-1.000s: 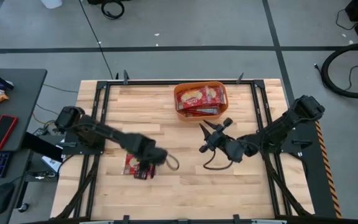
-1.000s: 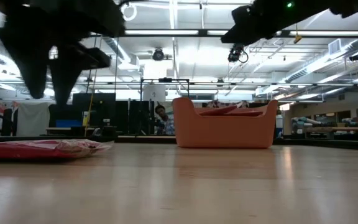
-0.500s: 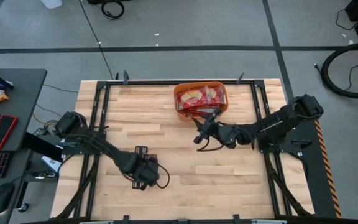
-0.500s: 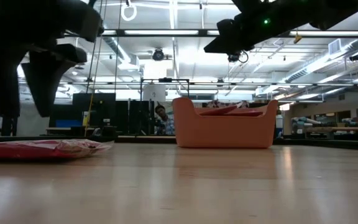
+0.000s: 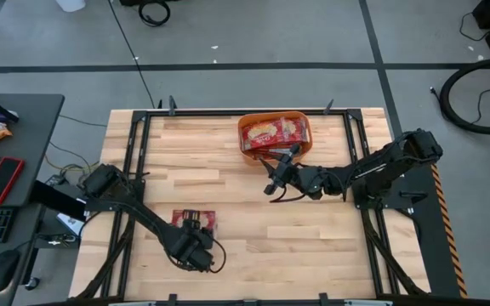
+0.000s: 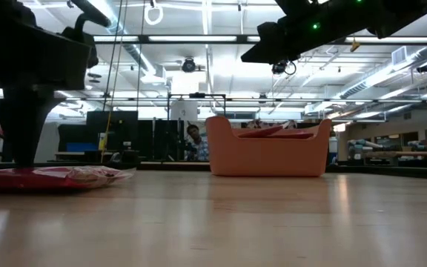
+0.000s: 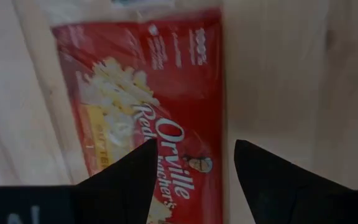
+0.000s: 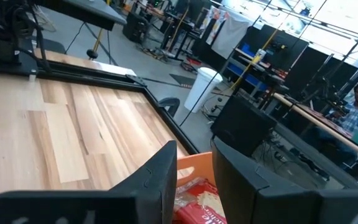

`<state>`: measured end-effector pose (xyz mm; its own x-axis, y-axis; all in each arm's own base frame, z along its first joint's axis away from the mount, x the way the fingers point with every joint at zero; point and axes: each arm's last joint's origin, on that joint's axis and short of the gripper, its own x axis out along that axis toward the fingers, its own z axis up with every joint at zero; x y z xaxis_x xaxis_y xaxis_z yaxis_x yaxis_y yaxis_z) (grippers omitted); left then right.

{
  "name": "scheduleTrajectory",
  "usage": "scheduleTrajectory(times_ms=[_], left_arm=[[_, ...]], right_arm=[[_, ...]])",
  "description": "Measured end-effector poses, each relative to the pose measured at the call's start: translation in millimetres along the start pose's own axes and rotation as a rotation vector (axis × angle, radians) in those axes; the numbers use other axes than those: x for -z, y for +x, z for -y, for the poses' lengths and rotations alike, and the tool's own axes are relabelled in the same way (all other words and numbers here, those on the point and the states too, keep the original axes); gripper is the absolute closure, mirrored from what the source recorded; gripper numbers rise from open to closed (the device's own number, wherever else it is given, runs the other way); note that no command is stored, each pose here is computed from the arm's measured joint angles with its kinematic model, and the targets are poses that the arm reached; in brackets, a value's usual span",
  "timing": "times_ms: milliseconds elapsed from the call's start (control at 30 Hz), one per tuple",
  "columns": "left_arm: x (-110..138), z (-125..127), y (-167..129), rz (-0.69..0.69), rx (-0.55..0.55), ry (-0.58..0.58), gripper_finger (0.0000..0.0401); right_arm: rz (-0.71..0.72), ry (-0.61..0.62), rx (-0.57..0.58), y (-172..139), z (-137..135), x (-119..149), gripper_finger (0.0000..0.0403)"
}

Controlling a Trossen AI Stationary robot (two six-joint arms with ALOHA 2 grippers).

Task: Sort popcorn bags into baskets
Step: Stack the popcorn bag on top of the other popcorn bag into the orange container

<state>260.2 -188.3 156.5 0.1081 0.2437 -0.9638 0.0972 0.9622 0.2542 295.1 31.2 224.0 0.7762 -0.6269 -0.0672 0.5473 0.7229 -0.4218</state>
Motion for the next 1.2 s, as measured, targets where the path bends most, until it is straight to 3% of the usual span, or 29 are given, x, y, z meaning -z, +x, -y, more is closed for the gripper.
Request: scheduleTrajectory(times_ms=[300, 700, 933, 1200], left_arm=[[-2, 0, 10, -0.023, -0.036, -0.045, 0.0202], [-4, -5, 11, -0.037, -0.033, -0.054, 0.0391], [-2, -17, 6, -0.092, -0.015, -0.022, 0.0396], [-2, -74, -28, -0.02, -0.1, -0.052, 0.0398]], right_arm=[[0.001, 0.0, -0.003, 0, 0, 0, 0.0296], [0.006, 0.0, -0.016, 0, -1, 0, 0.0296], [0.008, 0.0, -0.023, 0, -1, 0, 0.0296], [-0.016, 0.04, -0.113, -6, -10, 4, 0.0296]])
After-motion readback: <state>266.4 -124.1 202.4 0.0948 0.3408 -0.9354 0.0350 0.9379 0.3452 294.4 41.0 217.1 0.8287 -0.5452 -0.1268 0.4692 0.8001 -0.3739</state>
